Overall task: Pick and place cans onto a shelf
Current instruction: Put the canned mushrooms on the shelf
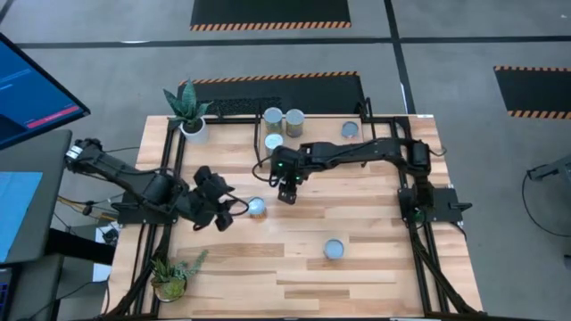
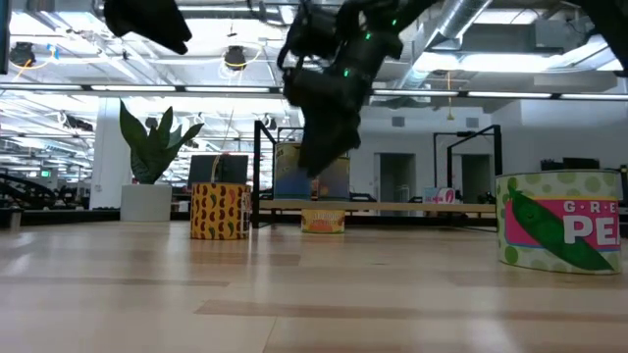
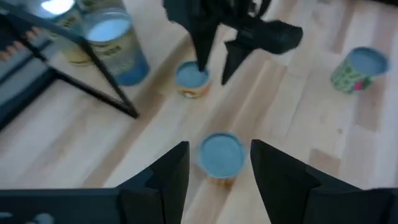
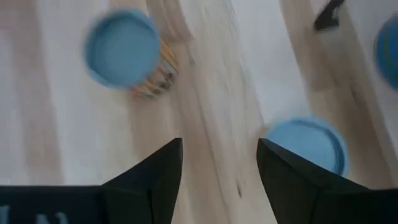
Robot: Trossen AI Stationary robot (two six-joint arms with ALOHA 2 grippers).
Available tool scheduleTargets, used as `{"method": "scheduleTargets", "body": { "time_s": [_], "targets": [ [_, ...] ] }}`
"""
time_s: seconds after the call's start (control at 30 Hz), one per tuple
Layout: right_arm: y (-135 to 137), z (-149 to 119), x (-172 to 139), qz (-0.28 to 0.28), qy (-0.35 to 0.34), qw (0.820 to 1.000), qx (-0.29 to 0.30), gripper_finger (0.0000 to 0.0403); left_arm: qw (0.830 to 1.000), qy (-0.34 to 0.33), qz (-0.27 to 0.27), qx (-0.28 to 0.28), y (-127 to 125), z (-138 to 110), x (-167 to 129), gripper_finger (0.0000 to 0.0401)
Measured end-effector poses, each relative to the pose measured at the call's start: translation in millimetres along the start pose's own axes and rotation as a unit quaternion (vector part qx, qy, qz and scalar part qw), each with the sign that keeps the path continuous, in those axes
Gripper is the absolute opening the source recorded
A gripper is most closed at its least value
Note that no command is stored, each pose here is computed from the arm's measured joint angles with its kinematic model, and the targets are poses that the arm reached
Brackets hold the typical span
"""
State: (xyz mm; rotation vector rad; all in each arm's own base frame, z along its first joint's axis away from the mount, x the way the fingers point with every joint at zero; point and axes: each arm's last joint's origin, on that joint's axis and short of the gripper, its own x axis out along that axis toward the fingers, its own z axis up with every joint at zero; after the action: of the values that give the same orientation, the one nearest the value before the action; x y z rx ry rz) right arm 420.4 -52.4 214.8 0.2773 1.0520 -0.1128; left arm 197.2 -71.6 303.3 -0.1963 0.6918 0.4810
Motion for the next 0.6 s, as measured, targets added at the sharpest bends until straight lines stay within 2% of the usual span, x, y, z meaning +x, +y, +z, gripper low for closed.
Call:
{"method": "scheduleTargets", "body": {
  "time_s": [0.23,0.3,0.37,0.6],
  "targets": [
    [-10,-6,30,-0.025,0.030,0.999,0.001,0.0219,0.999,-0.028,0.039,0.018,-2,-9,-8,0.0163],
    [-15,-14,35,-0.045,0.061,0.997,0.003,0.0219,0.998,-0.039,0.039,0.021,-4,-10,-11,0.0163],
    [-17,-11,42,-0.045,0.050,0.998,0.004,0.0219,0.998,-0.045,0.037,0.023,-6,-12,-13,0.0163],
    [-19,-20,56,-0.061,0.088,0.994,0.017,0.0214,0.998,-0.055,0.021,0.003,-12,-16,-19,0.0163]
  ]
}}
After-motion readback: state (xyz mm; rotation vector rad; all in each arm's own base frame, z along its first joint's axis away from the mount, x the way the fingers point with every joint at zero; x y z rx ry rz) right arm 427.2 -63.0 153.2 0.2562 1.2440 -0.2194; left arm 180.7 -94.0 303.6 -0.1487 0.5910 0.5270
